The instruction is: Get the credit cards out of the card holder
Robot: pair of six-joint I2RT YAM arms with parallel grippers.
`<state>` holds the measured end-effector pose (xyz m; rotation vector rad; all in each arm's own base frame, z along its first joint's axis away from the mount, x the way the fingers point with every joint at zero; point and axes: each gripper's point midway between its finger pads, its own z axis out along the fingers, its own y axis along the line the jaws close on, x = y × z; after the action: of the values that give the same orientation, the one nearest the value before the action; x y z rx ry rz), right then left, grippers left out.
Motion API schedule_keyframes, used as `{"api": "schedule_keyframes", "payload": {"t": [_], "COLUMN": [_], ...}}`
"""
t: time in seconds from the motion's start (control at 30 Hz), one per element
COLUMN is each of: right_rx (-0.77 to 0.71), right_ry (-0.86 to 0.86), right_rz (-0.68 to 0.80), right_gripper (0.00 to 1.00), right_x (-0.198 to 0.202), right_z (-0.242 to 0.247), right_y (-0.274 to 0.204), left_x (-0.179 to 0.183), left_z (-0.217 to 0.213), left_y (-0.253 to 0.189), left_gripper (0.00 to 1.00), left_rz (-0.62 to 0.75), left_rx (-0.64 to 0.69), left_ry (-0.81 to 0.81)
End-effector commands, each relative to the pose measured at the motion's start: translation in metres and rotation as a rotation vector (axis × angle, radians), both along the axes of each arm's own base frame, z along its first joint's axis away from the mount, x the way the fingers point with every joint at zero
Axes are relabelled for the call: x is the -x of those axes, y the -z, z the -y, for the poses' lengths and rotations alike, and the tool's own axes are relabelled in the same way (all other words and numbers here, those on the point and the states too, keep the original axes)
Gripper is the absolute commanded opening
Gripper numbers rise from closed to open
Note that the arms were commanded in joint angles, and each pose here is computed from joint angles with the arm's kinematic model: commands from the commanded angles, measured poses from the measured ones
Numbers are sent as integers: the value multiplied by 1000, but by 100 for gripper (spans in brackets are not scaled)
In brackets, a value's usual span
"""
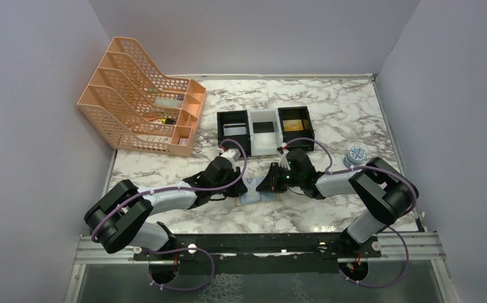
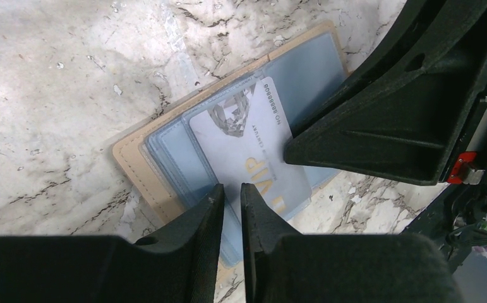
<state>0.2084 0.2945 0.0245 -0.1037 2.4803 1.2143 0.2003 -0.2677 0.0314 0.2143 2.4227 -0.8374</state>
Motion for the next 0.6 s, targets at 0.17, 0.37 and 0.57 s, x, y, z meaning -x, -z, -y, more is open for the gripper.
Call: {"api": "schedule_keyframes", "payload": {"t": [0.17, 0.37, 0.57], "right_rx": [-22, -12, -30], "right_ry": [52, -5, -3], "right_rz": [24, 13, 14], "right_gripper": [8, 9, 10], "right_x": [-4, 4, 5], "right_z": [4, 6, 8], "right_y": [-3, 1, -4], "left_x": [8, 7, 8], "left_z": [-25, -26, -27], "left_y": [21, 22, 23], "left_gripper": [18, 18, 17], "left_rz": [-29, -29, -30], "left_rx": [-121, -133, -138], "left_ry": [-35, -32, -28]}}
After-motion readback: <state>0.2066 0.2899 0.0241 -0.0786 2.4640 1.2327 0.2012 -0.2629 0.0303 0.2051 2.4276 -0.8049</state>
